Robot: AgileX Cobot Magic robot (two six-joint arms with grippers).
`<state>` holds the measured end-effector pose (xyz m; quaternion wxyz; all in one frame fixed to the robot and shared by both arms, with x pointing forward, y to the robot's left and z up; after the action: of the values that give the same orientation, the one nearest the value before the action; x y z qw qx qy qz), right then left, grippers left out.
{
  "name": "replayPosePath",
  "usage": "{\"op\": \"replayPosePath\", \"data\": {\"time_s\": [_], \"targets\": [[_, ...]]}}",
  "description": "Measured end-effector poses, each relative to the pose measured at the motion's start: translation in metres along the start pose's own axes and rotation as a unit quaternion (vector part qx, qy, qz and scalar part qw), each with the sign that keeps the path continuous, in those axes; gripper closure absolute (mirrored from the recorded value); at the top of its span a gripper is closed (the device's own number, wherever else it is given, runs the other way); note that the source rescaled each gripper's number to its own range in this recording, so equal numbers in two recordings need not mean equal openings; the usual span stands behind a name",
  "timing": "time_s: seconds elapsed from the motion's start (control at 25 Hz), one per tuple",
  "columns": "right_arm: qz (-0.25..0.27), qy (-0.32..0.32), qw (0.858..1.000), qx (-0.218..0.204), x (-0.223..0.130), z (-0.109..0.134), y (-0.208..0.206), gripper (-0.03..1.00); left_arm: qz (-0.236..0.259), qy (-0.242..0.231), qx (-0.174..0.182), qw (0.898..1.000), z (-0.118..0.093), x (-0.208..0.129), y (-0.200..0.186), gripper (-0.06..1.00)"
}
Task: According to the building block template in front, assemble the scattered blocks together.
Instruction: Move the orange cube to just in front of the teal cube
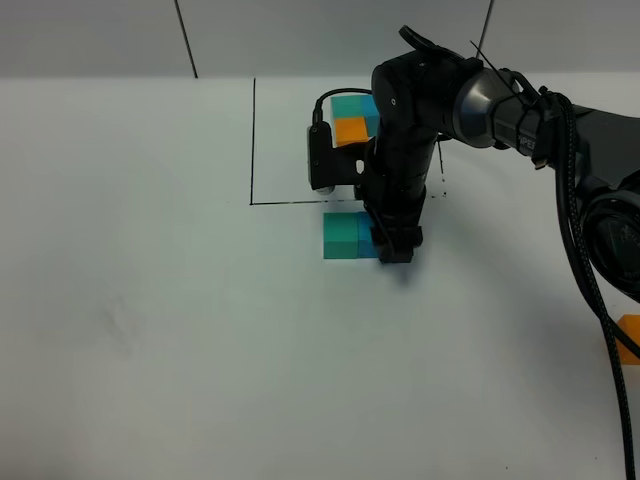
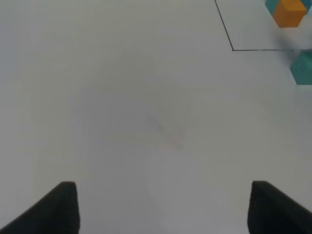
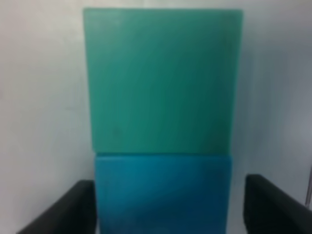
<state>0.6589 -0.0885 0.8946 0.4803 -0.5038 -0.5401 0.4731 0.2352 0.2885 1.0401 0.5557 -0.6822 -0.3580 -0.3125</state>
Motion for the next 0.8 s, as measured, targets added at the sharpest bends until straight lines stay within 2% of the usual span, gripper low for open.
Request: {"op": "replayPosePath", "data": {"time_s": [0.08,0.2,0.28,0.32,0.4,0.48,0.56,0.68,0.8], "targets": [[0.007,0.021,1.000,0.003,-0.004,0.000,-0.006,0.29,0.000,0.000,0.000,1.000,0.000,0.000,0.000,0.41],[0.003,0.105,0.994,0.001,-0.019,-0.003,-0.029,0.18,0.000,0.000,0.000,1.000,0.000,0.000,0.000,0.41],[-0.012,0.203,0.979,0.002,-0.039,-0.007,-0.053,0.16,0.000,0.000,0.000,1.000,0.000,0.000,0.000,0.41],[-0.015,0.262,0.965,0.008,-0.054,-0.007,-0.060,0.15,0.000,0.000,0.000,1.000,0.000,0.000,0.000,0.41],[-0.018,0.368,0.930,0.015,-0.088,-0.001,-0.075,0.15,0.000,0.000,0.000,1.000,0.000,0.000,0.000,0.41],[-0.010,0.442,0.897,0.021,-0.121,0.016,-0.078,0.15,0.000,0.000,0.000,1.000,0.000,0.000,0.000,0.41],[-0.006,0.515,0.857,0.018,-0.153,0.043,-0.079,0.15,0.000,0.000,0.000,1.000,0.000,0.000,0.000,0.41],[-0.026,0.623,0.782,-0.019,-0.190,0.084,-0.084,0.15,0.000,0.000,0.000,1.000,0.000,0.000,0.000,0.41],[-0.050,0.695,0.715,-0.059,-0.214,0.123,-0.084,0.15,0.000,0.000,0.000,1.000,0.000,0.000,0.000,0.41]]}}
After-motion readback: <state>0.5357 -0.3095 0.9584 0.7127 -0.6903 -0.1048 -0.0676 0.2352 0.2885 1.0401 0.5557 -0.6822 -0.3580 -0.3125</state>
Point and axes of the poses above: a point on each arm's last joint axis where the gripper is mounted, y pointing out along that axis toward the gripper, z along the wrist's bending axis when the last joint is at zero, x = y × z, the point moved 1 cm from there along y, pointing out along that axis toward the gripper, and after that the axes turned 5 degrees about -y, right-handed, at the moved point
